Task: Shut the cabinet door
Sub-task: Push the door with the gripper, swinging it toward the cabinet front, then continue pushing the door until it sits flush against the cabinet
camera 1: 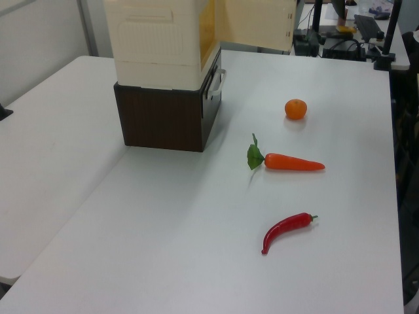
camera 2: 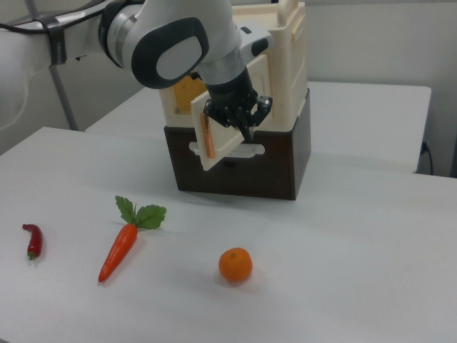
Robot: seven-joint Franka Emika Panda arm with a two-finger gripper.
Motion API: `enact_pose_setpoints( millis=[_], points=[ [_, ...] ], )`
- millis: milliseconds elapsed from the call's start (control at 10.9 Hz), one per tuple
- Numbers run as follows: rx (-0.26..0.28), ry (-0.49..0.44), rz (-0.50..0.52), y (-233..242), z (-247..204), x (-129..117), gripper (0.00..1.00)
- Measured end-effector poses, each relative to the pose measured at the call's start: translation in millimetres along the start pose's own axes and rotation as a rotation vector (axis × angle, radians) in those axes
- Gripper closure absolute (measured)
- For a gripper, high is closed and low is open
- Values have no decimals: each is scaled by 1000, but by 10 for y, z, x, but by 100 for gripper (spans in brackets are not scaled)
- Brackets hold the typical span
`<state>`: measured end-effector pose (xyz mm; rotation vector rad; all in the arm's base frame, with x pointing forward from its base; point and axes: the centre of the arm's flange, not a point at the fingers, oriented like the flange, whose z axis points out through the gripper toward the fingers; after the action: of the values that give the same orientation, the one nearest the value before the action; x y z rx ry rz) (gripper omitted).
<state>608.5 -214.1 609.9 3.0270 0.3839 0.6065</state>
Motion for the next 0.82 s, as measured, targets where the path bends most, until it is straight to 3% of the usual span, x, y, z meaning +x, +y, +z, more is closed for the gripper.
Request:
enact_pose_setpoints(
  millis=[641,824],
  points=[
    [25,-23,-12,-97,52,11,90],
    [38,-21,-41,-271,77,113,89]
  ],
)
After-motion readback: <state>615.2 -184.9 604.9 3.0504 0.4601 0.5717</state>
